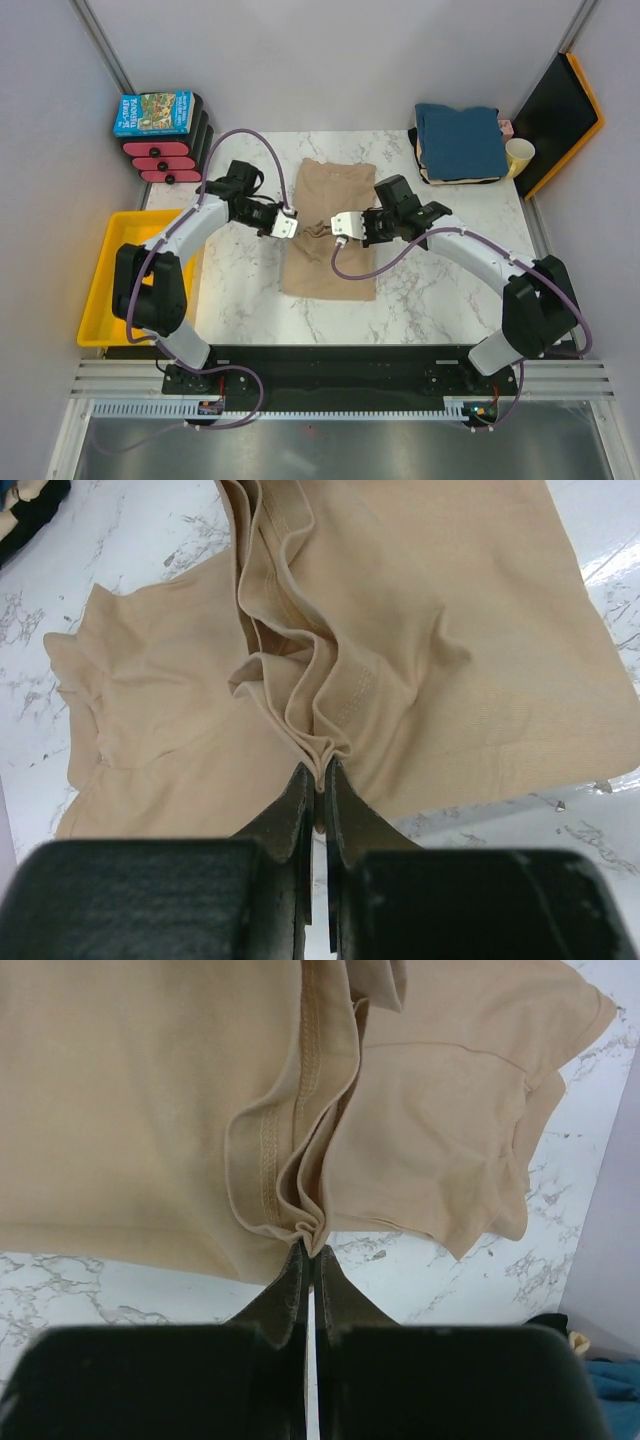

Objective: Fold and stack the t-shirts
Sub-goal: Fold the folded rectangular tshirt in 1/3 of the way, then grab one side of the 2/3 rectangular tshirt with both arms, then fold the long partially folded tshirt into a neat square

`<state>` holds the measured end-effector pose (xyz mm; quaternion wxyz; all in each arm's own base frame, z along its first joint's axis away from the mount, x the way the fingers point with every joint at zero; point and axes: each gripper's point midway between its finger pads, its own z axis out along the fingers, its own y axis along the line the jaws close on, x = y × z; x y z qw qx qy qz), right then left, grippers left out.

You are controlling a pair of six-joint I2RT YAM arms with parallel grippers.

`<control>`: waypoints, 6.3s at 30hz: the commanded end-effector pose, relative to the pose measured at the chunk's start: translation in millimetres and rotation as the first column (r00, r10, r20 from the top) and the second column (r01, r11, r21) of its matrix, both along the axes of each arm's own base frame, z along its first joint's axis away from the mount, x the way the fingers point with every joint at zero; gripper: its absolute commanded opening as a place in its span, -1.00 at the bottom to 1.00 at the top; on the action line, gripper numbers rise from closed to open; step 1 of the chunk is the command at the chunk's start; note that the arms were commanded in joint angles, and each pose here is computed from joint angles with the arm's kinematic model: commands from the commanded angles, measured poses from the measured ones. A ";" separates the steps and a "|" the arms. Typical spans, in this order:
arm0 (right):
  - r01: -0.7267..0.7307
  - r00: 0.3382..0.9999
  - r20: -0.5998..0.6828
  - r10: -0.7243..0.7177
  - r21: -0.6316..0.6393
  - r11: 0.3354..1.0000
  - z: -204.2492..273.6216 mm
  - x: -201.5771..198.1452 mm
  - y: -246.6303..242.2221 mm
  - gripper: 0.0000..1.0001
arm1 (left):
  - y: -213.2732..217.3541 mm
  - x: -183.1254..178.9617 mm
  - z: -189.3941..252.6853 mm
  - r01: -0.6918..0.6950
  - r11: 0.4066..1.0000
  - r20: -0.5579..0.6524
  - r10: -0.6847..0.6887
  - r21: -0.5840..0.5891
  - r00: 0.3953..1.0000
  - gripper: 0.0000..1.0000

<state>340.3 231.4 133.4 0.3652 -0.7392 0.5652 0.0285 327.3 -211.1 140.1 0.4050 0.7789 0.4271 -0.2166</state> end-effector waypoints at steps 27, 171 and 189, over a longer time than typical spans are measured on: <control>0.097 0.995 0.034 -0.097 -0.007 0.995 -25.2 51.3 -9.1 -0.91 | -8.1 51.3 -24.5 0.000 0.999 0.060 -0.002 0.032 0.998 -0.39; -0.058 0.998 -0.011 0.058 -0.063 0.996 9.5 51.7 -14.0 -1.00 | -18.0 75.7 5.0 0.004 0.999 0.202 0.006 -0.049 0.979 -0.85; 0.311 0.916 0.259 -0.306 0.024 0.950 -5.5 150.2 -26.1 0.26 | -2.7 99.5 -15.2 -0.102 0.995 0.138 0.104 -0.021 0.985 0.99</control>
